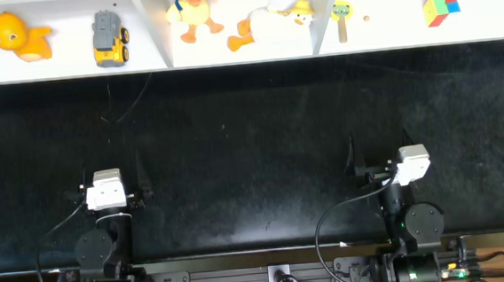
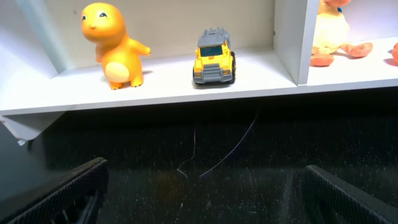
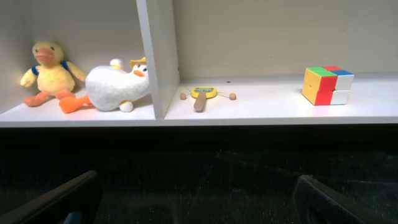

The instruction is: Store Toys

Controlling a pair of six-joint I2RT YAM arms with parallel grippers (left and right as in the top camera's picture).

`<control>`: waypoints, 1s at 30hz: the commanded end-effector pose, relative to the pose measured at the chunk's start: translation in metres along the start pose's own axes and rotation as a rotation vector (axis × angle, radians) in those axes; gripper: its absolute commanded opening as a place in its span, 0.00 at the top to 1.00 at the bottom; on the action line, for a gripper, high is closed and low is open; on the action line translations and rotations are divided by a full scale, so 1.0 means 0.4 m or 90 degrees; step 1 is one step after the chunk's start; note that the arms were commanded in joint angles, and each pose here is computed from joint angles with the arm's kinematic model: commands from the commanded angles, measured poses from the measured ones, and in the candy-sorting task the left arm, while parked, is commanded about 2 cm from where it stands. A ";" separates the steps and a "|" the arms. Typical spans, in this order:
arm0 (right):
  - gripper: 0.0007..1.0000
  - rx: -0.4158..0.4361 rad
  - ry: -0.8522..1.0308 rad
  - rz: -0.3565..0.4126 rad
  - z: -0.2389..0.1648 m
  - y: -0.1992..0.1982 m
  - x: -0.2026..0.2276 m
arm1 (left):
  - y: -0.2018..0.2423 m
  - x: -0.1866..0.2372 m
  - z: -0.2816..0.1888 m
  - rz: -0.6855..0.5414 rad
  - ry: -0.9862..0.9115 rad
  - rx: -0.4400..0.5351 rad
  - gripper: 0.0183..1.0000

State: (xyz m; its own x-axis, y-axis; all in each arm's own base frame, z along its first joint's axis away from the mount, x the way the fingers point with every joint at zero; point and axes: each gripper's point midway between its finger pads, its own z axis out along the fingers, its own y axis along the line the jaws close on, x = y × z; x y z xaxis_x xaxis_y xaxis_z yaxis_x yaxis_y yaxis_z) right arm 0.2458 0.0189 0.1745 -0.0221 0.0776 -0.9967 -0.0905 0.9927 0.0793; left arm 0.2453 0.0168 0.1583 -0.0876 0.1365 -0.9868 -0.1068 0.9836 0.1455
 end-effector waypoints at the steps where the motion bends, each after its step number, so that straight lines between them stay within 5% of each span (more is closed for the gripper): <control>1: 0.01 0.001 -0.003 0.009 0.000 -0.001 0.006 | -0.005 -0.004 -0.002 0.009 -0.006 0.007 0.00; 11: 0.00 0.004 -0.004 0.008 0.000 -0.004 0.005 | -0.005 -0.004 -0.002 0.009 -0.006 0.007 0.00; 18: 0.00 0.016 -0.003 -0.054 0.000 -0.011 0.006 | -0.005 -0.004 -0.002 0.009 -0.006 0.007 0.00; 30: 0.00 0.015 -0.003 -0.055 0.000 -0.011 0.006 | -0.005 -0.004 -0.002 0.009 -0.006 0.007 0.00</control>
State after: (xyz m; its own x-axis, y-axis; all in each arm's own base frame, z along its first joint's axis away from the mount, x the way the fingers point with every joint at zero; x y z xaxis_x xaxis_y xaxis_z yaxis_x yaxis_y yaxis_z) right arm 0.2460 0.0162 0.1749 -0.0132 -0.0024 -0.9999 -0.0764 0.9971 -0.0014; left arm 0.2453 0.0168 0.1583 -0.0876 0.1365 -0.9868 -0.1068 0.9836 0.1455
